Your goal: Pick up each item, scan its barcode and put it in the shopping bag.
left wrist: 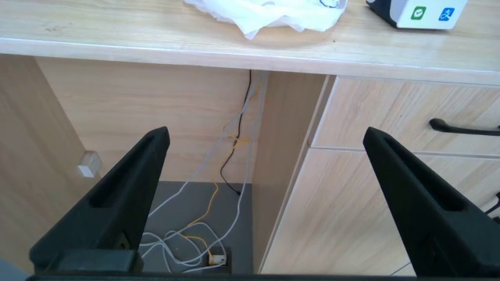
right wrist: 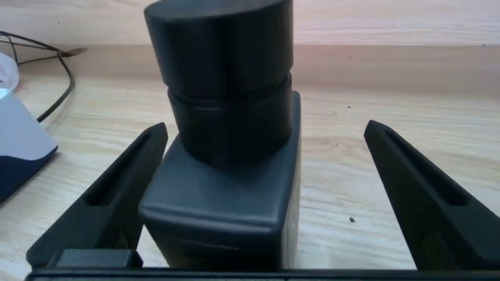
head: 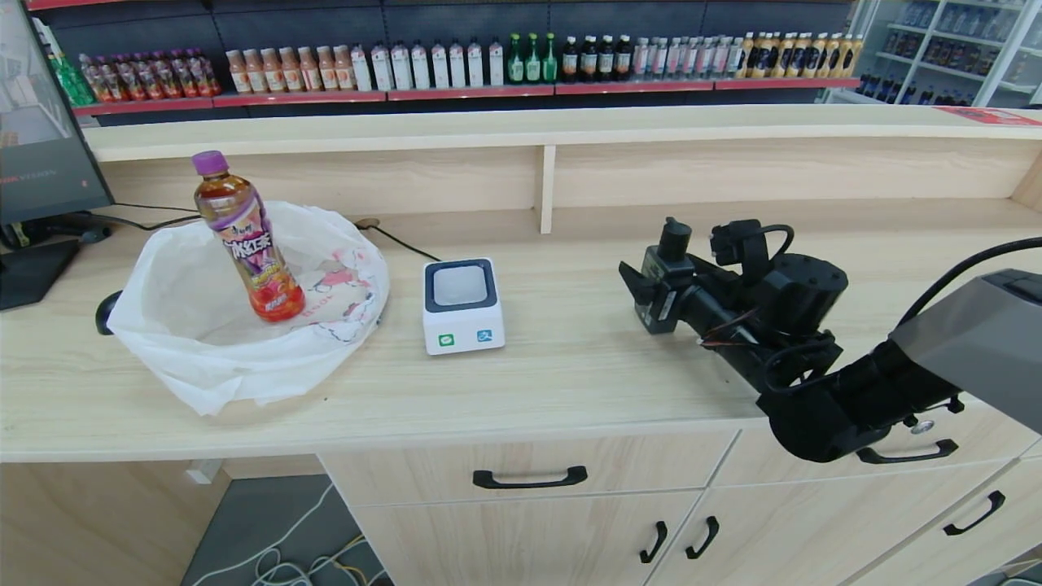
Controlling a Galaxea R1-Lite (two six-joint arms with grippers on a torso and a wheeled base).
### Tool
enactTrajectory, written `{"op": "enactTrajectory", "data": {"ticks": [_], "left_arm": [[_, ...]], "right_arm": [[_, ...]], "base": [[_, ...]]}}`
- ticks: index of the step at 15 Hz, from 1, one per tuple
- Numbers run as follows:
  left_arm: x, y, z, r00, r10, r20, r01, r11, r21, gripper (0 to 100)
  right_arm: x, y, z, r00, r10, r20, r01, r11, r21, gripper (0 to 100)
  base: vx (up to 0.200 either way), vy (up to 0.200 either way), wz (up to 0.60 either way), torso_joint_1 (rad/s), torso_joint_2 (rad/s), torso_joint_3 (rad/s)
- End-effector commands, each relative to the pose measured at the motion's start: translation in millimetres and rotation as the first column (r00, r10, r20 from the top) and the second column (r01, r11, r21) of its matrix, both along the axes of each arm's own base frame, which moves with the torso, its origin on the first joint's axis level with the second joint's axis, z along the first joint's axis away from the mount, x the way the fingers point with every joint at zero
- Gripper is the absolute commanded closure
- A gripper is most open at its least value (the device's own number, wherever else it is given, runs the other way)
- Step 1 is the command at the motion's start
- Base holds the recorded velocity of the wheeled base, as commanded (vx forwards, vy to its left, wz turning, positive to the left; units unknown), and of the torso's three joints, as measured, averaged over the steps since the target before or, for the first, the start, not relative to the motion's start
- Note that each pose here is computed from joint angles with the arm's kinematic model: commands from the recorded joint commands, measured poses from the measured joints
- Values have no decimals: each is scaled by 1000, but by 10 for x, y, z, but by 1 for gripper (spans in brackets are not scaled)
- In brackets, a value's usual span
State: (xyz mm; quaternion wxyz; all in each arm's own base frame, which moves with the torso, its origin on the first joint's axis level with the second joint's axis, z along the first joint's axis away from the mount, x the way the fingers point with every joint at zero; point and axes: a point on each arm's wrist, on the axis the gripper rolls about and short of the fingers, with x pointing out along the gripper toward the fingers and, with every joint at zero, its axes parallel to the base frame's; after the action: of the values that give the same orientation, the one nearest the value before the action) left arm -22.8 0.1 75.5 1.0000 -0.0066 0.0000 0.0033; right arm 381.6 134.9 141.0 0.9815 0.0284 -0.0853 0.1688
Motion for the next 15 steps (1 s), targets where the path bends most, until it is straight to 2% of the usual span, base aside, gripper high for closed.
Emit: {"op": "enactTrajectory", "data": {"ticks": [1,9,10,15], "left_arm": [[0,0,0,1000,1,0,-1,1000,-1,0],[0,0,0,1000,1,0,-1,1000,-1,0],[0,0,0,1000,1,0,-1,1000,-1,0],[0,0,0,1000,1,0,-1,1000,-1,0]], "right_arm": [[4,4,-33,1000,1,-9,-1,1000,-3,0],[16,1,-89,1000,-2,-21,2,1000,-4,0],[16,1,-89,1000,-2,-21,2,1000,-4,100],[5,3,-73,1000,-4,-12,4,1000,2,100]], "base": [[0,0,0,0,0,0],[0,0,0,0,0,0],[0,0,0,0,0,0],[0,0,0,0,0,0]]}}
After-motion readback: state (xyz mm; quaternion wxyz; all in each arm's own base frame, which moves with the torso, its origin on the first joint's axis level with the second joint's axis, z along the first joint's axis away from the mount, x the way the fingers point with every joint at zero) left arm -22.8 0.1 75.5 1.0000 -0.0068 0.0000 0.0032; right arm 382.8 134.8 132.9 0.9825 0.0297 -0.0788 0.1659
